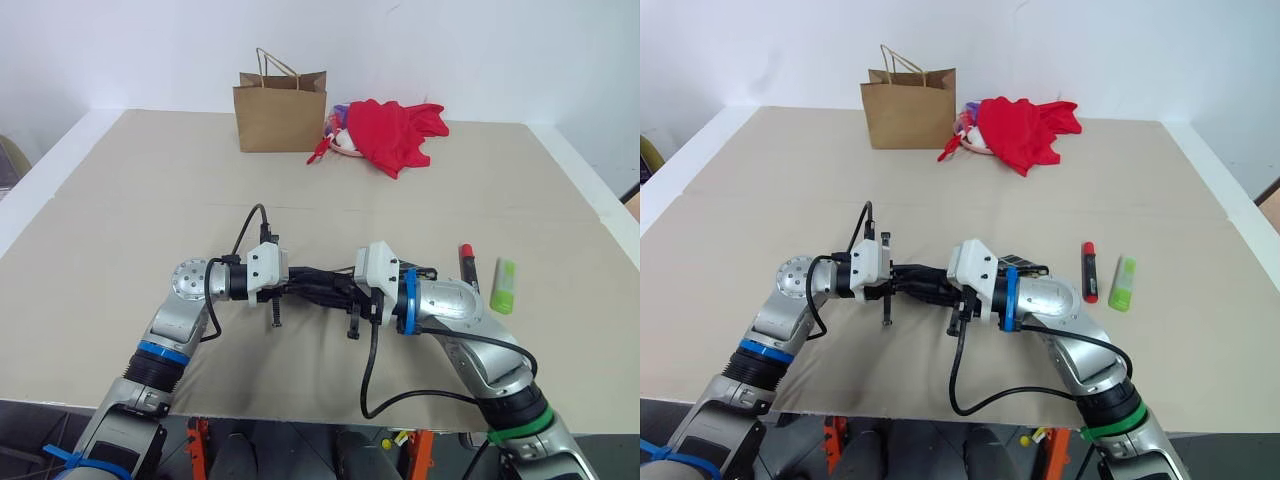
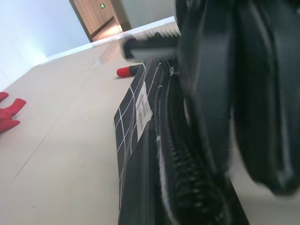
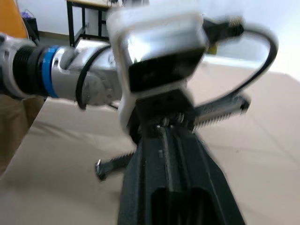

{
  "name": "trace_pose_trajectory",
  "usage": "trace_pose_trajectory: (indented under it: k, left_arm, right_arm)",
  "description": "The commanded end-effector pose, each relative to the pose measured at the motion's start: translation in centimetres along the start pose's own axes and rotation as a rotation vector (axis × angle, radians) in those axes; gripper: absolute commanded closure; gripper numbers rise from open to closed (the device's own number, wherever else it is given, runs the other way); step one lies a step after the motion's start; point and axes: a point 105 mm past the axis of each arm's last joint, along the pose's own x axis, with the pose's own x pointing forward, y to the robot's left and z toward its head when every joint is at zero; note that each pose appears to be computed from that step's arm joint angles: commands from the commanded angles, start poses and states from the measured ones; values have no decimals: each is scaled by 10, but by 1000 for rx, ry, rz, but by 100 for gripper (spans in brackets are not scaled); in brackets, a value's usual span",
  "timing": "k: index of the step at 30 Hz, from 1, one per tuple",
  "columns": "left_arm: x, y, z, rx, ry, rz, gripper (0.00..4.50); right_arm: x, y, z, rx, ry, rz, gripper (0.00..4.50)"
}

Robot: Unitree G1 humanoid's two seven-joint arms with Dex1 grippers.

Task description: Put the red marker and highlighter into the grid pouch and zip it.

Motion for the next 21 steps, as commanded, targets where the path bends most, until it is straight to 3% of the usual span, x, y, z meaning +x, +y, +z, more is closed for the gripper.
trace_pose_trajectory:
  k: [1, 2, 3, 6, 7, 16, 21]
  left_arm:
    - [-1, 5, 14, 55, -27, -1, 450]
    - [-2, 5, 14, 56, -25, -1, 450]
    - [-2, 5, 14, 56, -23, -1, 450]
    - [-4, 5, 13, 56, -18, 0, 450]
    - [-5, 5, 13, 56, -16, 0, 450]
    - [-9, 5, 10, 53, -4, 8, 450]
    - [-10, 5, 11, 70, 1, 1, 450]
  right_arm:
    - [-29, -7, 10, -40, 11, -62, 238]
    - [-36, -8, 10, -43, 23, -83, 225]
    - [-44, -11, 9, -48, 39, -110, 160]
    - [-69, -19, 9, -45, 64, -197, 27]
    - [-81, -23, 8, -37, 76, -241, 6]
    - [-179, -48, -3, 71, 111, -691, 6]
    - [-219, -53, -35, 161, 198, -982, 6]
